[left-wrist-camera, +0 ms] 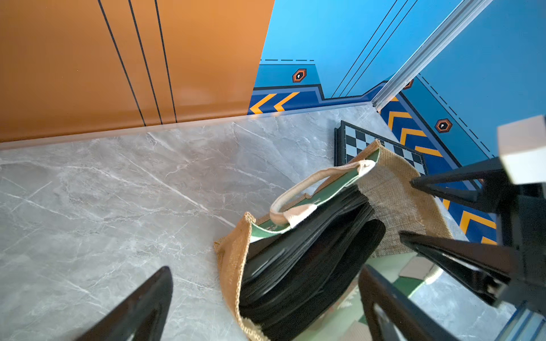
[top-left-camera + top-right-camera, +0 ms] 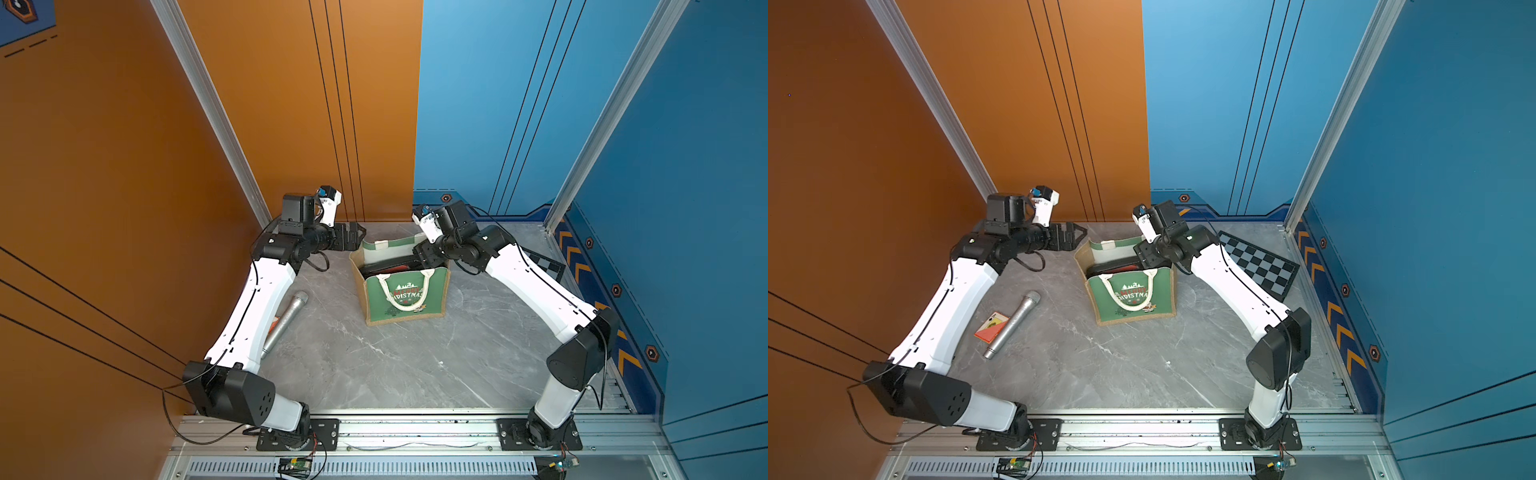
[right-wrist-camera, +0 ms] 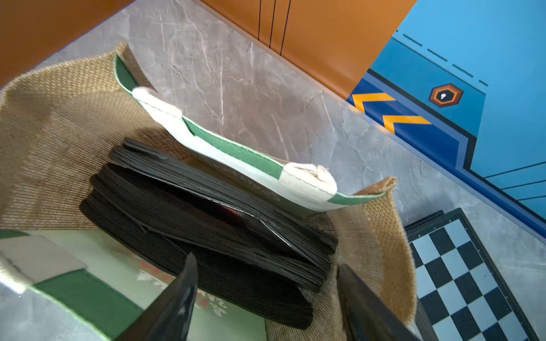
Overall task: Remove the ping pong set from the canvas bag
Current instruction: Adjust the canvas bag at the center of the board.
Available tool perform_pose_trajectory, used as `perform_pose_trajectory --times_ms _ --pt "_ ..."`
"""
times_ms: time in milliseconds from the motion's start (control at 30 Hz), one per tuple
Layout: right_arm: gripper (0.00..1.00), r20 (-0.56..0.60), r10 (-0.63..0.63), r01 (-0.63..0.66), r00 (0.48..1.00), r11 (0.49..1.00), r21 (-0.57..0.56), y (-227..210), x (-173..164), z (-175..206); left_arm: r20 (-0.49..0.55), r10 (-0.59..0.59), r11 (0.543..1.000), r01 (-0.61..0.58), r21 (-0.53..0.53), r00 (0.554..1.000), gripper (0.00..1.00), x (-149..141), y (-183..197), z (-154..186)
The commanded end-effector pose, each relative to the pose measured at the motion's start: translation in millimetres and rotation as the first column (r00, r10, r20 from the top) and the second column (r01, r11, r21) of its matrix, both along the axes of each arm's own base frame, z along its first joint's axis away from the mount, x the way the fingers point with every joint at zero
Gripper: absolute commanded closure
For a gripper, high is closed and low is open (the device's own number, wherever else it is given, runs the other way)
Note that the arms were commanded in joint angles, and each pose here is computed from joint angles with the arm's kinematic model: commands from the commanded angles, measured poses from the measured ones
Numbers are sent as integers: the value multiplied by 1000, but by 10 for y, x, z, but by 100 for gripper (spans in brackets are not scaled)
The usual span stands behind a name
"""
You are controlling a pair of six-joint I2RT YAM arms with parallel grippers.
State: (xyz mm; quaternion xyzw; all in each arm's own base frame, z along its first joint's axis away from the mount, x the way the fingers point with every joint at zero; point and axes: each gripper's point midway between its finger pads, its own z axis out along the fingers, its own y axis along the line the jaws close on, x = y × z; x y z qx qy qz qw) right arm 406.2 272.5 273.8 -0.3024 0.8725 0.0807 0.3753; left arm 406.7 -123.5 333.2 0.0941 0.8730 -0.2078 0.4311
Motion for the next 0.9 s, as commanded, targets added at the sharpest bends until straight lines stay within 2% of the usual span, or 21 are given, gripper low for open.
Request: perform_pose_trajectory --times_ms 0,167,267,333,500,633,700,867 --pt "25 -83 -12 8 997 999 -51 -111 3 -258 -176 -24 999 30 34 984 2 -167 -52 -481" --pt "26 -117 -27 16 993 996 -88 -126 24 -418 -308 -15 998 31 50 951 2 -288 -60 -860" --pt "26 -118 -32 17 992 992 -128 -144 -20 -466 -433 -44 998 22 -55 900 2 -381 -122 -997" --pt "26 -112 -29 12 993 988 -155 -140 -64 -484 -479 -41 996 -3 -91 877 2 -426 -108 -1034" --pt "26 -111 -37 15 993 980 -196 -143 -141 -540 -491 -10 999 -15 -47 871 2 -523 -63 -981" --pt "36 -120 -41 13 992 974 -226 -166 -187 -573 -549 -24 999 6 -36 836 2 -633 -92 -966" --pt "39 -123 -45 15 991 972 -235 -189 -204 -581 -552 -38 999 29 -25 833 2 -665 -133 -956" --pt "42 -128 -49 18 991 972 -236 -217 -233 -576 -563 -39 999 46 -2 826 2 -582 -190 -1036"
